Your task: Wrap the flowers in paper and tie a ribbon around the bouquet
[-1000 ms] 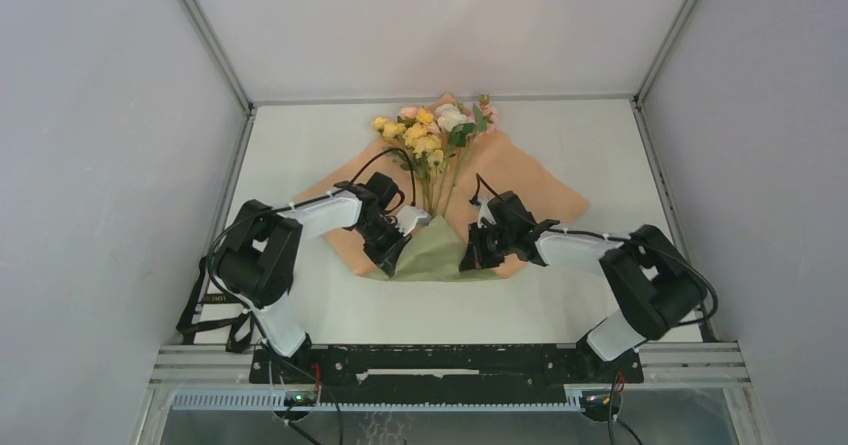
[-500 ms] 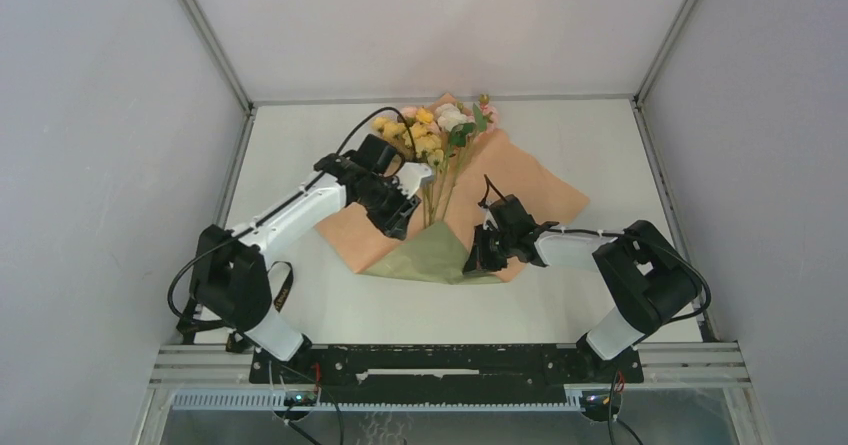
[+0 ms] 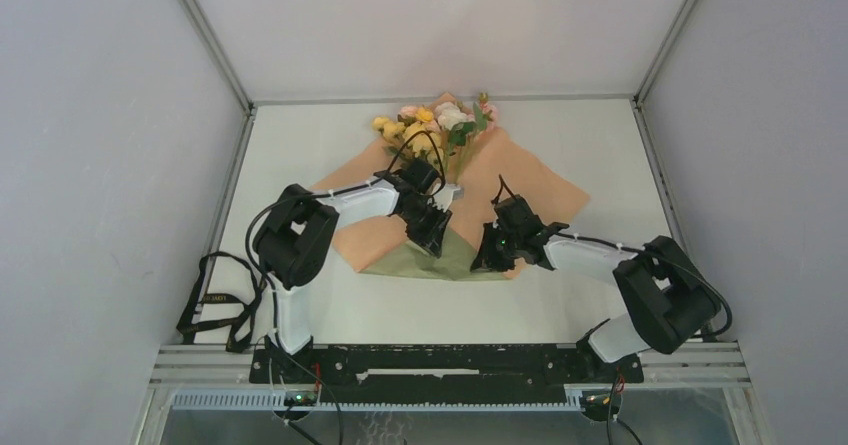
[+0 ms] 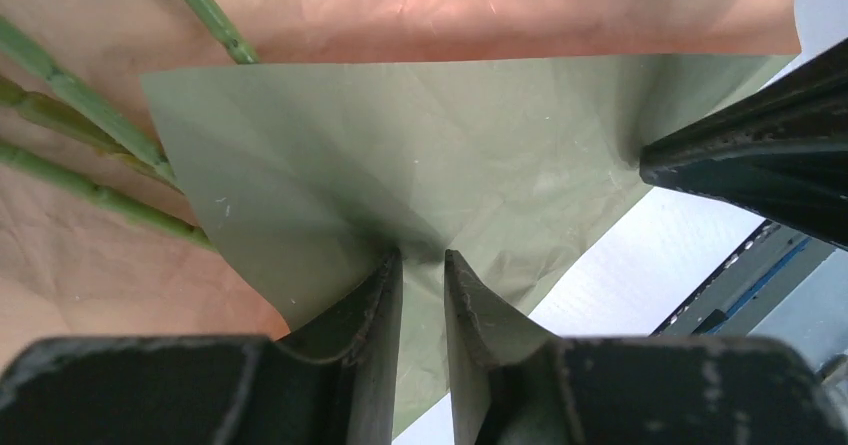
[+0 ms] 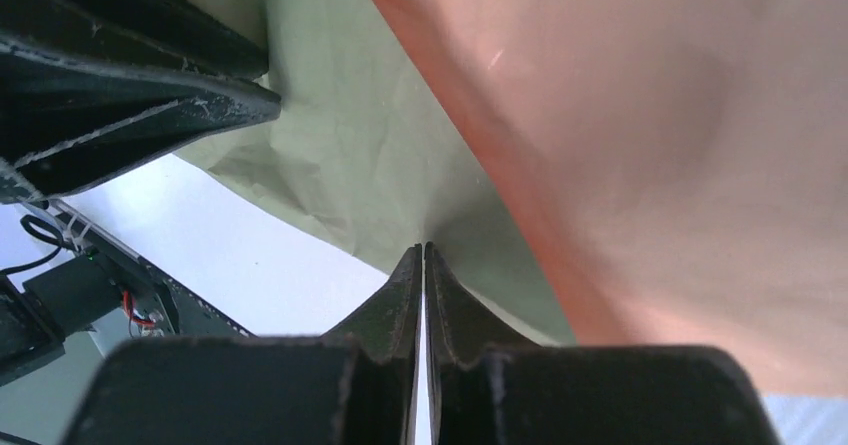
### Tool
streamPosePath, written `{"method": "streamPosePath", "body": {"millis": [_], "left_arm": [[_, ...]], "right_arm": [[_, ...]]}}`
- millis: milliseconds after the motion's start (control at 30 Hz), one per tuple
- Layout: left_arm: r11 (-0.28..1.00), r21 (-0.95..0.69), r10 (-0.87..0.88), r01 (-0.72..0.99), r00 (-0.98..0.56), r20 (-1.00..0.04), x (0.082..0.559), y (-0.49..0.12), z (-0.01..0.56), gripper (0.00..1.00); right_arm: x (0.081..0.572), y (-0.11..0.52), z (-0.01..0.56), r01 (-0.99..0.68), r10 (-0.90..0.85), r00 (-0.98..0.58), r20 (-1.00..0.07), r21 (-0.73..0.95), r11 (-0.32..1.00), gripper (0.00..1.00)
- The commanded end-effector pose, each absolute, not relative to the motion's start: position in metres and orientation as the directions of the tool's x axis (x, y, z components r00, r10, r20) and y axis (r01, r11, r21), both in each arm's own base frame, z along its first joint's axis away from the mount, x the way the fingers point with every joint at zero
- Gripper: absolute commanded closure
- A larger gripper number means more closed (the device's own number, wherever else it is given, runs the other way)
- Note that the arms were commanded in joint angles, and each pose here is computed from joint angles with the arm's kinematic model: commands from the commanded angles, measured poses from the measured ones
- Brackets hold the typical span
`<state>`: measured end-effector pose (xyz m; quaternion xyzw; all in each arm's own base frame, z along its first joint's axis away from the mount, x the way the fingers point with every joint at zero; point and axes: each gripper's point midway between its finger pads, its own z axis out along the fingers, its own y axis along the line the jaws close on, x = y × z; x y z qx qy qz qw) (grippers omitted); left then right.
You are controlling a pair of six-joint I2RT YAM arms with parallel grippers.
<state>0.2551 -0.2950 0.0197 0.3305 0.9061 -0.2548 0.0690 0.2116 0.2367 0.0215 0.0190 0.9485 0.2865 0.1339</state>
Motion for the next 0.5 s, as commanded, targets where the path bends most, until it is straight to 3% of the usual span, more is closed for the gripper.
{"method": "streamPosePath", "body": {"millis": [0, 133, 267, 467], "left_arm": [[0.679, -0.415, 0.511, 0.605, -0.796, -0.325, 0.269, -0.307, 0.014, 0.73], [0.682, -0.427, 0.506, 0.594, -0.805, -0.311, 0.263, -0.305, 0.012, 0.73], [0.675, -0.453, 0.494, 0.583, -0.812, -0.310, 0.261, -0.309, 0.016, 0.73], [0.670, -0.466, 0.489, 0.578, -0.816, -0.308, 0.258, -0.312, 0.017, 0.72]], "right_arm": [[0.209, 0.219, 0.035, 0.040, 0.190, -0.949, -0.249, 0.505, 0.862, 0.87], [0.197, 0.190, 0.043, 0.169, 0.294, -0.924, -0.245, 0.426, 0.889, 0.67], [0.193, 0.159, 0.048, 0.427, 0.522, -0.823, -0.224, 0.362, 0.829, 0.54], [0.196, 0.161, 0.042, 0.614, 0.693, -0.705, -0.148, 0.361, 0.702, 0.44]]}}
